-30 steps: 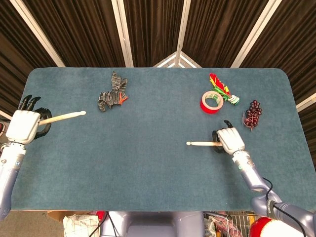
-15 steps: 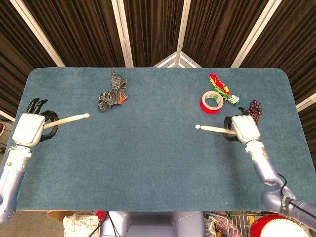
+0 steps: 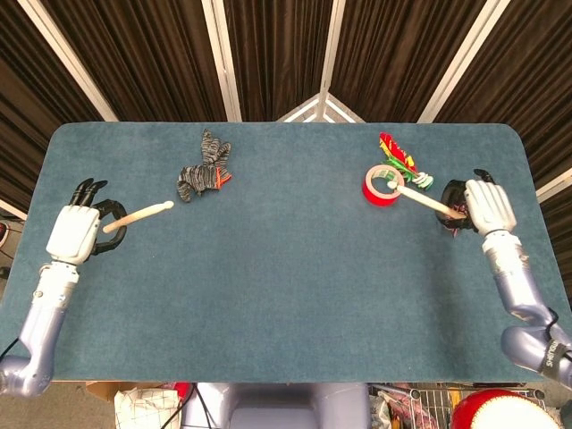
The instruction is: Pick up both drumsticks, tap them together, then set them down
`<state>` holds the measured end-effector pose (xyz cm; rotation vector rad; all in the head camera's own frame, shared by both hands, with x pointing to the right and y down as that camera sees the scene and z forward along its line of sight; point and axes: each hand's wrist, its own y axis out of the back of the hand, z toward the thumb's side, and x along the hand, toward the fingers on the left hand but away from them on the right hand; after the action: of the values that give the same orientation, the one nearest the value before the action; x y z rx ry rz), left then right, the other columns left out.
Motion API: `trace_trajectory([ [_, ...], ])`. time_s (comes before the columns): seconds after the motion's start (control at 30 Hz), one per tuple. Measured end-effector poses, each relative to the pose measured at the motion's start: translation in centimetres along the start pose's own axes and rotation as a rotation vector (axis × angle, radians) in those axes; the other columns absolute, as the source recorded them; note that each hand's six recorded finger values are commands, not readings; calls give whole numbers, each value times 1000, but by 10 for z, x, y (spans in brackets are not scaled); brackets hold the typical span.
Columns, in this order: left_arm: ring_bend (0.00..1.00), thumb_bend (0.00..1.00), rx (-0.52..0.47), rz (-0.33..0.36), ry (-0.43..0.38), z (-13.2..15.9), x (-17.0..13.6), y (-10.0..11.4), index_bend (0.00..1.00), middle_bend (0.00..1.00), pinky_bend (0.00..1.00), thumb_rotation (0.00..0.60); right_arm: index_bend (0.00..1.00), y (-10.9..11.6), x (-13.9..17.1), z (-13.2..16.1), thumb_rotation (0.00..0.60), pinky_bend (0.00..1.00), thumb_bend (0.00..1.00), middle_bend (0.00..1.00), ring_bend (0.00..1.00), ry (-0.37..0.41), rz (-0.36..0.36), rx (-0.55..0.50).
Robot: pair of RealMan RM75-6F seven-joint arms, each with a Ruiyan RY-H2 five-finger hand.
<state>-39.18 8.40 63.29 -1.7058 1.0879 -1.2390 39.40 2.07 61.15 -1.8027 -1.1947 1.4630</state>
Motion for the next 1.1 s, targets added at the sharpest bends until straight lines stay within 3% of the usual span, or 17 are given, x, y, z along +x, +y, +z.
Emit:
trace_trajectory([
  [0.33, 113, 544, -102, 13, -48, 33, 21, -23, 599, 566, 62, 600, 687, 31, 9, -17, 600, 95, 362, 598, 509, -12, -34, -87],
  [0.53, 113, 544, -167, 36, -96, 63, 33, -26, 600, 566, 62, 600, 687, 26, 12, -6, 600, 95, 362, 599, 510, 13, -15, -96],
  [0.73, 113, 544, -213, 17, -115, 89, 43, -31, 598, 567, 62, 600, 687, 18, 11, 12, 600, 95, 362, 599, 510, 40, 2, -96],
  [1.1, 113, 544, -200, -33, -99, 110, 50, -35, 598, 567, 62, 600, 692, 6, 8, 37, 600, 95, 361, 599, 511, 68, 24, -78],
])
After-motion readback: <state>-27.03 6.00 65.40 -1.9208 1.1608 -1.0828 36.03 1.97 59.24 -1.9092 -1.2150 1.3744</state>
